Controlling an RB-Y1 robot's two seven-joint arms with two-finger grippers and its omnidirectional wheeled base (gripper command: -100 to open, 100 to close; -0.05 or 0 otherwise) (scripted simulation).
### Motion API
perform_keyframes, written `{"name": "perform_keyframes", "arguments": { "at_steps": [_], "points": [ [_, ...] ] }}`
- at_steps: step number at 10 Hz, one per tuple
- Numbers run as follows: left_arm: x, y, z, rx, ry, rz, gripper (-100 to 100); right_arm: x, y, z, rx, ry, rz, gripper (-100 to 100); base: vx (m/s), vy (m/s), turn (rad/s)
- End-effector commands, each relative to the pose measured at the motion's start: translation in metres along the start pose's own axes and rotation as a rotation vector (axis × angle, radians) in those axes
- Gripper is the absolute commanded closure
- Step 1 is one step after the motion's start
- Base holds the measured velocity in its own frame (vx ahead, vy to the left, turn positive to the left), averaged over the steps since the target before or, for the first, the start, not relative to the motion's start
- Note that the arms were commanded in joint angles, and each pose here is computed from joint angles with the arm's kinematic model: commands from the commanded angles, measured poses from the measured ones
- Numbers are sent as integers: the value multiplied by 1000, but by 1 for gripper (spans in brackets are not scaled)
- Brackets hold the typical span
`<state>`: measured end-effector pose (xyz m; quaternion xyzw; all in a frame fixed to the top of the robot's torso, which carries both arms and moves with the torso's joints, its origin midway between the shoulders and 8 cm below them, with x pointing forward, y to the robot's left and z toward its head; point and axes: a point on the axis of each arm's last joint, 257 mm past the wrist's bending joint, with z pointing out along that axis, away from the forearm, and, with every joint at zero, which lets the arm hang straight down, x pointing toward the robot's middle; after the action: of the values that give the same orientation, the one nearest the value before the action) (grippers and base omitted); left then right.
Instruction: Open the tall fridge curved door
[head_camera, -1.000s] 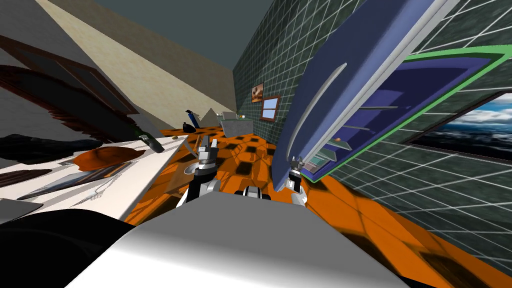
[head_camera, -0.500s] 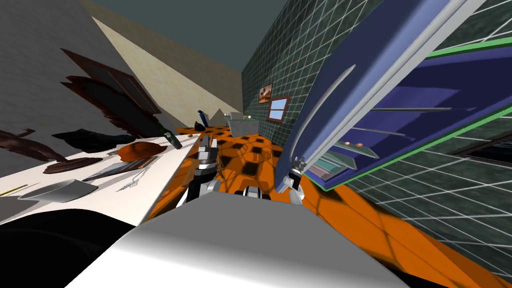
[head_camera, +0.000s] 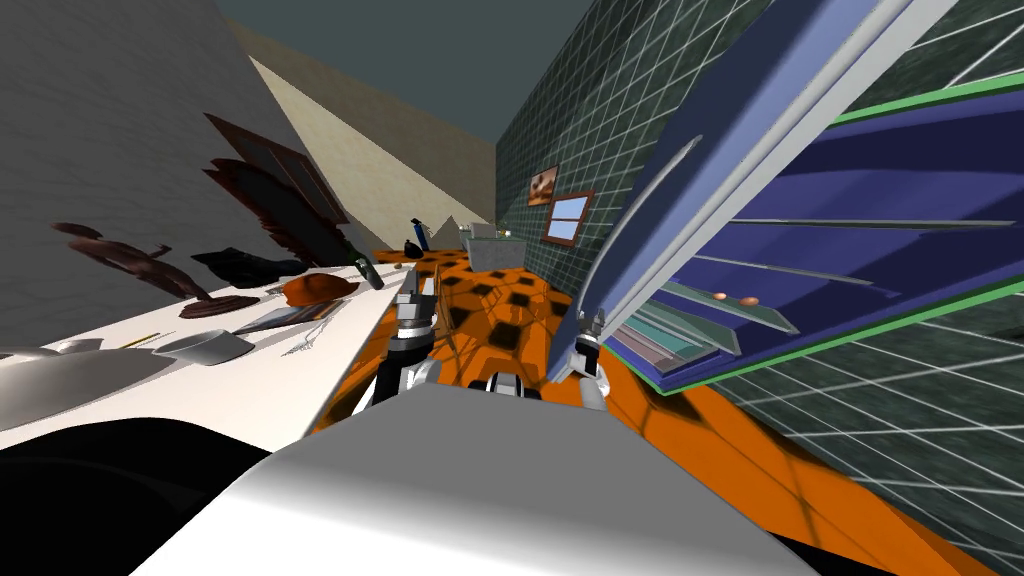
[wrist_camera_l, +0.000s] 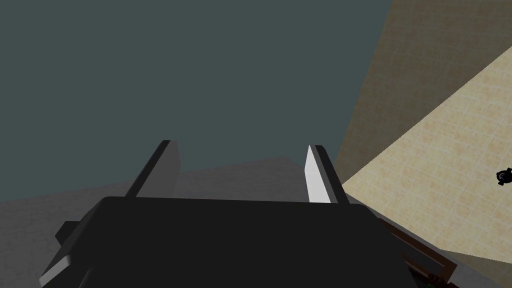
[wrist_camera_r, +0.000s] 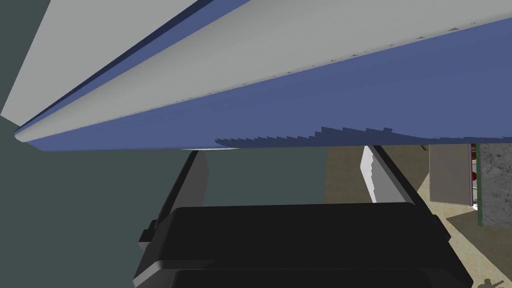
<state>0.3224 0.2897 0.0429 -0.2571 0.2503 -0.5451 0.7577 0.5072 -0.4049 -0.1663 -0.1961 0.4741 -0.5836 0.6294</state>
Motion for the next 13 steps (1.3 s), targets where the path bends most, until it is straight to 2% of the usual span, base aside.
{"name": "perform_keyframes", "arguments": {
  "at_steps": [1,4,5,6,8,10,13],
  "points": [
    [0,0,0,0,0,0,0,0,16,4,-71,-10,24,-100,-3,11,-2],
    [0,0,0,0,0,0,0,7,27,3,-114,18,61,-100,0,10,4],
    [0,0,0,0,0,0,0,-10,26,11,-145,-65,30,-100,-58,-33,369],
    [0,0,0,0,0,0,0,-18,38,9,-185,-78,31,-100,-57,-70,193],
    [0,0,0,0,0,0,0,-19,51,6,-237,-83,30,-100,-13,-32,-28],
    [0,0,0,0,0,0,0,-16,62,3,-280,-69,49,-100,0,1,-8],
    [0,0,0,0,0,0,0,-9,69,1,-312,-36,83,-100,6,7,1]
  ]
}}
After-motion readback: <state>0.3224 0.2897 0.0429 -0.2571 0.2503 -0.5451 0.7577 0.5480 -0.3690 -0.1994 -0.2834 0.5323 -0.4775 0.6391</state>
